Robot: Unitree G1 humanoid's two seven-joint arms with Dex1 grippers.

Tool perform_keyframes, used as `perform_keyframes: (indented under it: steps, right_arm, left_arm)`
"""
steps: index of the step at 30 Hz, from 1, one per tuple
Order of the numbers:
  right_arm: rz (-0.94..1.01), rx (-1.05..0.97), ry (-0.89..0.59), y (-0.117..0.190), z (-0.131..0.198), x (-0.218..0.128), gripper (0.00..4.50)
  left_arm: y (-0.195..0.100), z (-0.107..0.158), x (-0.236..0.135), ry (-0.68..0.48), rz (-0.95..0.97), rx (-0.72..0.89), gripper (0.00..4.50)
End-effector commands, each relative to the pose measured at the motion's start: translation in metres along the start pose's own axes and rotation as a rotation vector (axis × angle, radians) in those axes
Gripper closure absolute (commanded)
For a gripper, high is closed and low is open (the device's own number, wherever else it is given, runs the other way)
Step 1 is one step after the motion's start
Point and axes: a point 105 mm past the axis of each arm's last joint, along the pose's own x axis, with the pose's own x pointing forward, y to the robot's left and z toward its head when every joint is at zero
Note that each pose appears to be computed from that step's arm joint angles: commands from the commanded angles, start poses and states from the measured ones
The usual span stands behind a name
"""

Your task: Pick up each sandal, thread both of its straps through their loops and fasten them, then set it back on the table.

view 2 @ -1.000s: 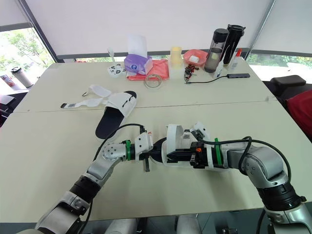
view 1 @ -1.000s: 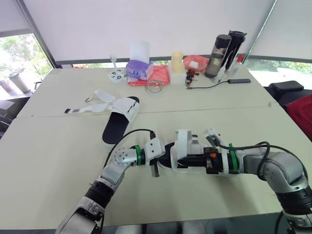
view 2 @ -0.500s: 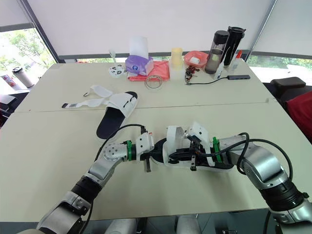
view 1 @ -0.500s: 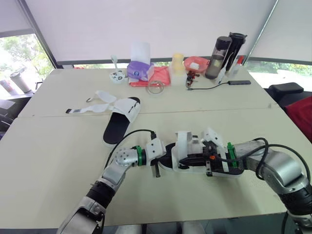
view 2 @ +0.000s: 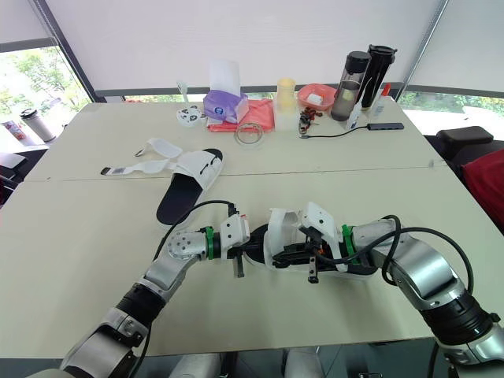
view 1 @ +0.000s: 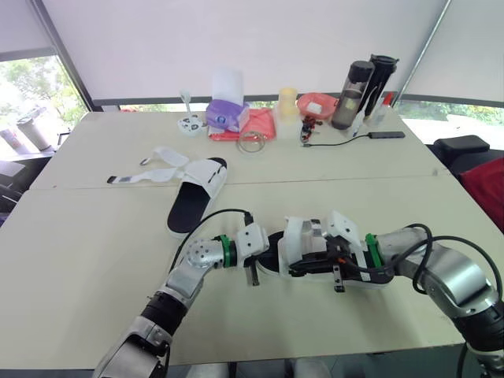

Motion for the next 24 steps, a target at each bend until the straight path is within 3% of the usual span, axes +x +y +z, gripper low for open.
perform_keyframes:
  steps: [1,8,14,18,21,24]
  right_arm:
    - [0.005,0.109,0.066,0.003,-0.024,0.001,3.67]
    - [-0.056,0.195,-0.090,-0.009,-0.003,-0.008,0.21]
    - [-0.029,0.359,-0.273,-0.011,0.022,-0.014,0.21]
    - [-0.024,0.396,-0.306,-0.010,0.029,-0.014,0.21]
    - [-0.023,0.411,-0.309,-0.010,0.030,-0.010,1.05]
    - [-0.032,0.404,-0.284,-0.008,0.028,-0.007,2.49]
  left_arm:
    - [-0.001,-0.022,-0.005,0.088,0.013,-0.033,4.50]
    - [-0.001,-0.022,-0.005,0.089,0.013,-0.028,4.50]
    - [-0.001,-0.022,-0.004,0.089,0.007,-0.026,4.50]
    - [-0.002,-0.022,-0.003,0.086,0.005,-0.026,4.50]
    - [-0.003,-0.023,-0.003,0.088,0.004,-0.029,4.50]
    - [-0.003,-0.024,-0.003,0.089,0.005,-0.032,4.50]
